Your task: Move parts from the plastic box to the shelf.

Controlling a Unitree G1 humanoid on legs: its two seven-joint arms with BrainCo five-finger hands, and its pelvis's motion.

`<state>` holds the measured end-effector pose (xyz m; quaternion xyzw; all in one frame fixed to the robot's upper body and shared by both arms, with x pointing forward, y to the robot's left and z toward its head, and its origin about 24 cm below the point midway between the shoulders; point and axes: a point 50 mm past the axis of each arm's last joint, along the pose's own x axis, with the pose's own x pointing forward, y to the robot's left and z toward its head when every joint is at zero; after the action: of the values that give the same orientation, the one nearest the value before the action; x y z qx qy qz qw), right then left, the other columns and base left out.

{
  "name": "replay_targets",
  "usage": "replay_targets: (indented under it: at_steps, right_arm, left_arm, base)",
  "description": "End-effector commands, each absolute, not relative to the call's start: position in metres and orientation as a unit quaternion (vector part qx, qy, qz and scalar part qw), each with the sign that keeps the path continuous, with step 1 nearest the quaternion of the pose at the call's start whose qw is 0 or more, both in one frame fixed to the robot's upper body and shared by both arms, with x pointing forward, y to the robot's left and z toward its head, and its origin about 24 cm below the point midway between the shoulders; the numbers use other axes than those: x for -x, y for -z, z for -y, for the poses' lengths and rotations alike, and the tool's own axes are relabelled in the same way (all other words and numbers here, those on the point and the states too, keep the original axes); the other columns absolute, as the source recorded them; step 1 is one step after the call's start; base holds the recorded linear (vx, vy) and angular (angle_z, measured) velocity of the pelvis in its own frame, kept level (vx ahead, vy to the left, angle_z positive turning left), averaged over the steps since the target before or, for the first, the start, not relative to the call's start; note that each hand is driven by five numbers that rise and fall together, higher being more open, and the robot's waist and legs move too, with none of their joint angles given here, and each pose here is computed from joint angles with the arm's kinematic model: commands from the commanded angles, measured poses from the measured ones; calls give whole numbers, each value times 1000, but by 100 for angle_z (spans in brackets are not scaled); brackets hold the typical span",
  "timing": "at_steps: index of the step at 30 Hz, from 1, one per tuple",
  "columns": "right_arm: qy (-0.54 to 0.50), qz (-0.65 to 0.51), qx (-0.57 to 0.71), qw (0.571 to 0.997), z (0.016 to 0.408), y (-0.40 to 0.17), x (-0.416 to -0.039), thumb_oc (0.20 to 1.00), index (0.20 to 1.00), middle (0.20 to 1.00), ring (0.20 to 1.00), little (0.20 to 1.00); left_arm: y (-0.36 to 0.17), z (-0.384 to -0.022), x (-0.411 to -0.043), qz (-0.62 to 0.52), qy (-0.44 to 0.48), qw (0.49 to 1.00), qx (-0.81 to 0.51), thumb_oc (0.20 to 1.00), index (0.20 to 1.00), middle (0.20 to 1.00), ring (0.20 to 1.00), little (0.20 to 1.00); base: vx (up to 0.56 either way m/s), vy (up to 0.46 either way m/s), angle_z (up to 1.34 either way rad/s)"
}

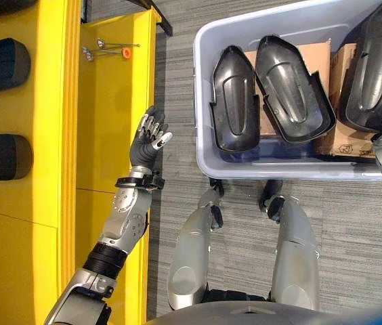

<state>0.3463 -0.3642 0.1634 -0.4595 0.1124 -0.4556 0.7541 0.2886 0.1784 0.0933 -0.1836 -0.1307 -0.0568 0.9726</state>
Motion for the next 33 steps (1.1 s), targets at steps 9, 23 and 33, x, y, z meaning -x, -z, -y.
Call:
replay_targets:
  at_steps: [9, 23, 33]
  right_arm:
    - [494, -73, 461, 733, 340, -118, -338, 200, 200, 200, 200, 200]
    - [516, 98, 526, 669, 331, -170, -339, 200, 200, 200, 200, 200]
    - [472, 112, 535, 692, 331, -170, -333, 200, 200, 200, 200, 200]
  left_arm:
    - [-103, -183, -287, 172, 69, 967, 176, 1000, 1000, 1000, 1000, 1000]
    - [-96, -201, -272, 163, 52, 969, 177, 1000, 1000, 1000, 1000, 1000]
    - [-85, -204, -262, 134, 45, 974, 176, 1000, 1000, 1000, 1000, 1000]
  base:
    - [-9, 27, 2]
    - [27, 48, -3]
    - [70, 57, -1]
